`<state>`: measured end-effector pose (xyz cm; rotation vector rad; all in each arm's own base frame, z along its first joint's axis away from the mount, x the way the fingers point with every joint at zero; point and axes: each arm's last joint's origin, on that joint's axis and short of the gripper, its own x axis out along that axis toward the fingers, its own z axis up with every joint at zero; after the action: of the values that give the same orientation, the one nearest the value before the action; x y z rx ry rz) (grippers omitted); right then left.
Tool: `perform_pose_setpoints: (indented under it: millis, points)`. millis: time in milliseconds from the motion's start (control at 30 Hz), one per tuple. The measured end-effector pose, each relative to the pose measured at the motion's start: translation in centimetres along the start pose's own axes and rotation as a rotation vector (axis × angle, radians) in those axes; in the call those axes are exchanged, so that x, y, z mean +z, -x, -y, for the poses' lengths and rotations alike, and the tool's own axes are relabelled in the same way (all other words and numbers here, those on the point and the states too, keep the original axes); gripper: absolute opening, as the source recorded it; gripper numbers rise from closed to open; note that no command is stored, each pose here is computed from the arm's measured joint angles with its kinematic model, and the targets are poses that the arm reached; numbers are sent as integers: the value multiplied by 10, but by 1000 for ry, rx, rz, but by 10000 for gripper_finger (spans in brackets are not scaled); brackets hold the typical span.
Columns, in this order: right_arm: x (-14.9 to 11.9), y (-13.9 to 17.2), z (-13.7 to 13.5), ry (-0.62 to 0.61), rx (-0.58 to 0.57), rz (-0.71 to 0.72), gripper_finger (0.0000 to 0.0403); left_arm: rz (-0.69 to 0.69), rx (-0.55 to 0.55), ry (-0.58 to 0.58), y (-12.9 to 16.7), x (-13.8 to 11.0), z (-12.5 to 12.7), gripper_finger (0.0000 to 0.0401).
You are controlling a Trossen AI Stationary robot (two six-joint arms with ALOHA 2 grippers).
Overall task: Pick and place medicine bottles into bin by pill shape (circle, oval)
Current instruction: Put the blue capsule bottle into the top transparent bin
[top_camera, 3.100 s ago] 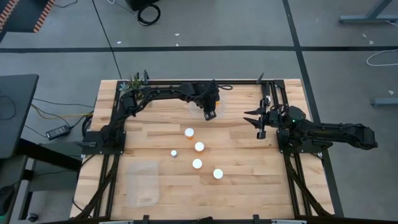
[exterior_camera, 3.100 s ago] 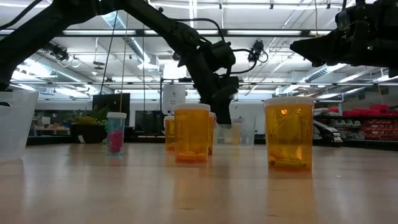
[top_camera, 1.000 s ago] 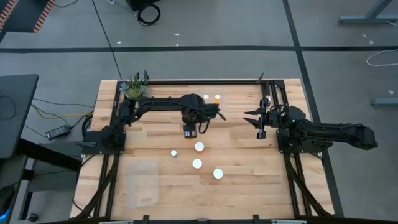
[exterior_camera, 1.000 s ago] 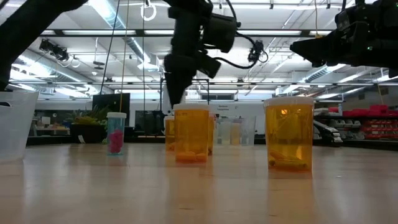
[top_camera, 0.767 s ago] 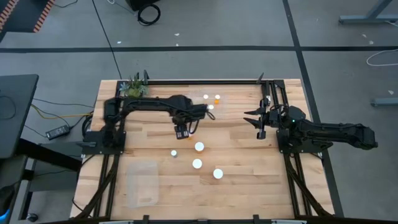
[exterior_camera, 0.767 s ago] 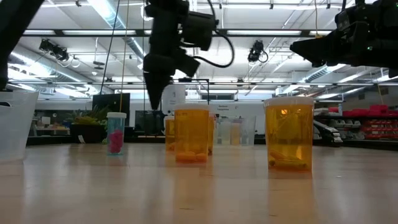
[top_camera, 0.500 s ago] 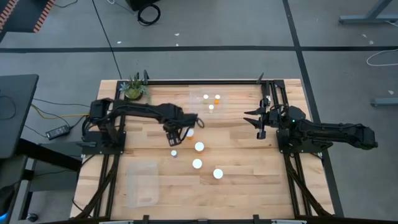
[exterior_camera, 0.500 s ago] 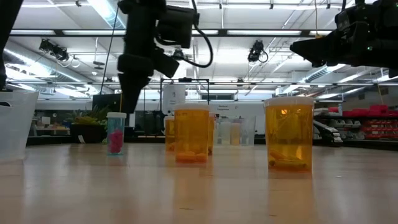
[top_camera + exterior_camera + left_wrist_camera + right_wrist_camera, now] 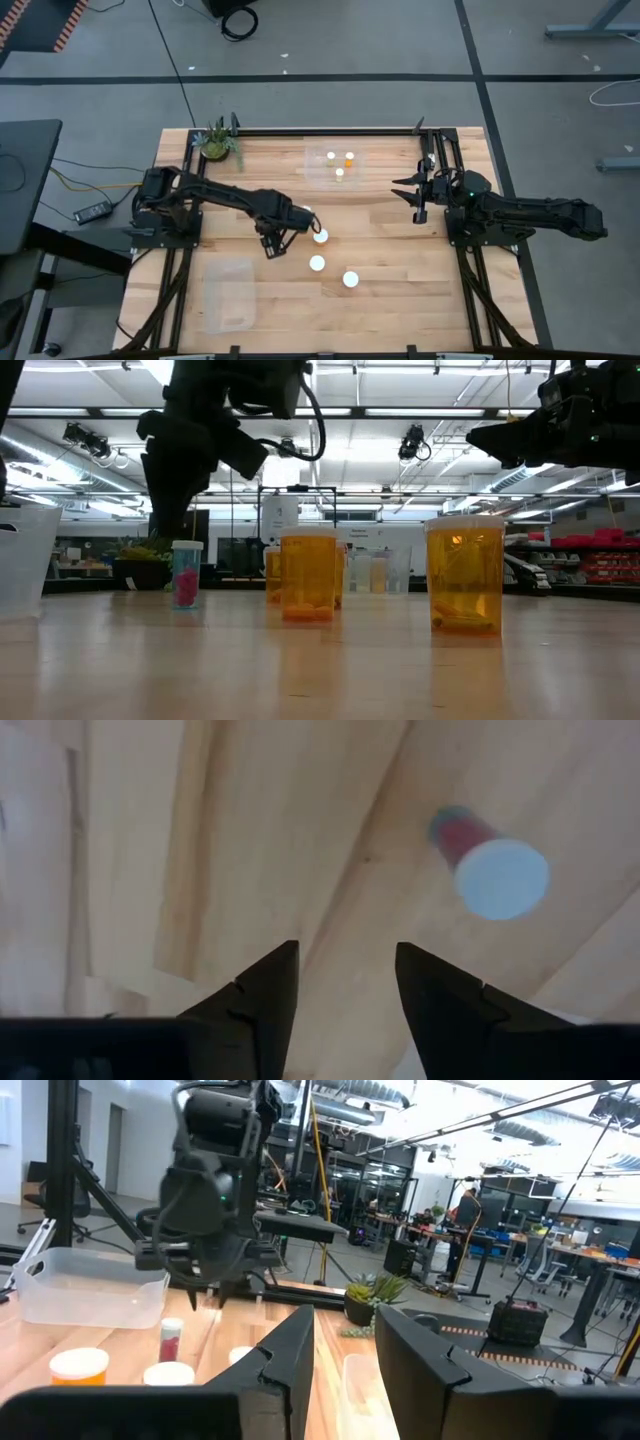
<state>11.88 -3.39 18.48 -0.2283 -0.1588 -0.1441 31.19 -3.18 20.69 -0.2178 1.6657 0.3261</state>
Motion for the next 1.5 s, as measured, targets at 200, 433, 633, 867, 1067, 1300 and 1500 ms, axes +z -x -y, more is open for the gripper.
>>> perform_pose_setpoints:
  millis: [200,433,633,867,1067,1300,1500]
  points:
    - [0,0,0,0,0,0,115,-41,-27,39,-18,-15,18,173]
    - [0,0,0,0,0,0,115,11,-85,47,-39,-23,37,205]
    - [0,0,0,0,0,0,115,116,-133,79,-38,-11,39,237]
    - [0,0,0,0,0,0,115,140,-137,113,-37,-4,32,221]
    - [0,0,0,0,0,0,115,169,-156,124,-37,1,29,186]
    - [0,0,0,0,0,0,115,175,-157,98,-37,1,29,149]
    - [0,0,0,0,0,0,115,188,-147,82,-37,2,29,118]
